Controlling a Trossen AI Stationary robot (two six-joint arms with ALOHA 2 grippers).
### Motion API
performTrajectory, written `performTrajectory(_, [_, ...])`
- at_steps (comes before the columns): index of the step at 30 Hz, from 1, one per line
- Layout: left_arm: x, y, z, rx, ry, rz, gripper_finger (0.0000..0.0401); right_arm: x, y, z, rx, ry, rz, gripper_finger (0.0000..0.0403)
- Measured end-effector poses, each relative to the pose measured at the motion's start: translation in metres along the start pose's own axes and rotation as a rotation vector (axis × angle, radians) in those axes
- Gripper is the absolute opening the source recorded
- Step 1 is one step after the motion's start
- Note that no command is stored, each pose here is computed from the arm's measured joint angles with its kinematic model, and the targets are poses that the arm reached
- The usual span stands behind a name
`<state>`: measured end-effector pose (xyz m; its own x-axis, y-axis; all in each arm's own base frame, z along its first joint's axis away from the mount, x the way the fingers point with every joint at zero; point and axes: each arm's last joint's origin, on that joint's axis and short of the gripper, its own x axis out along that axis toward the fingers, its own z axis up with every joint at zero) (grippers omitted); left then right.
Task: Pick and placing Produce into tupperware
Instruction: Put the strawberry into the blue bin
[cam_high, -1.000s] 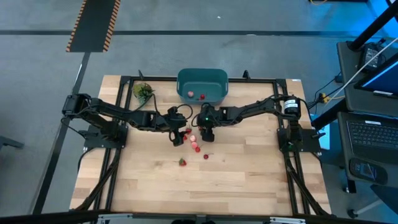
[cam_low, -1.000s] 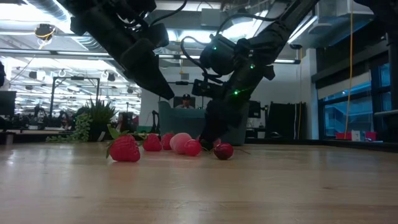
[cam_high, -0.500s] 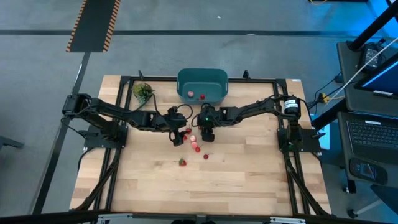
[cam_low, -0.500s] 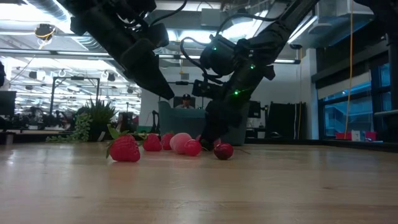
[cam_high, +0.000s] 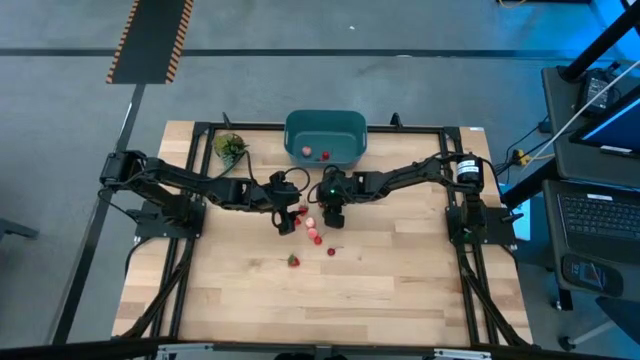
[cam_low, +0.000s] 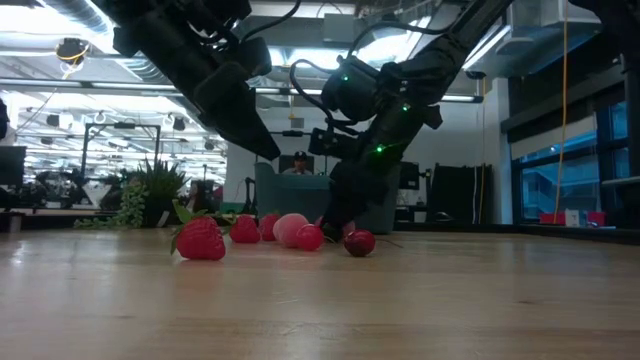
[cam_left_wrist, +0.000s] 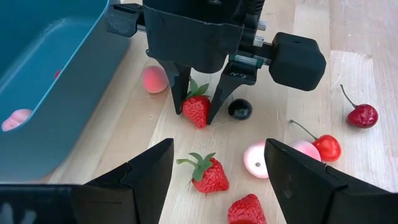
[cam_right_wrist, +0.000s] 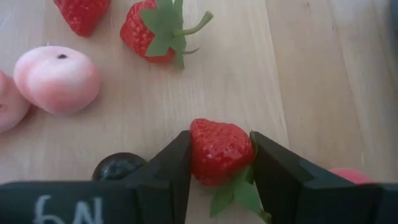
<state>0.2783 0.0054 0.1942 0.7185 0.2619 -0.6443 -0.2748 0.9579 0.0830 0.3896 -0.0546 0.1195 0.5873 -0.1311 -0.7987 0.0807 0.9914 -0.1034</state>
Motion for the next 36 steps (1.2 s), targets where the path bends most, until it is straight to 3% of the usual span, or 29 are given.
performTrajectory(26, [0.000, 0.000, 0.000, 0.007, 0.000, 0.000, 0.0245, -0.045, -0.009, 0.063, 0.005, 0.160, 0.016, 0.0144])
performTrajectory(36, [0.000, 0.000, 0.001, 0.007, -0.002, -0.001, 0.0245, -0.101, -0.022, 0.081, -0.002, 0.040, -0.008, 0.0143])
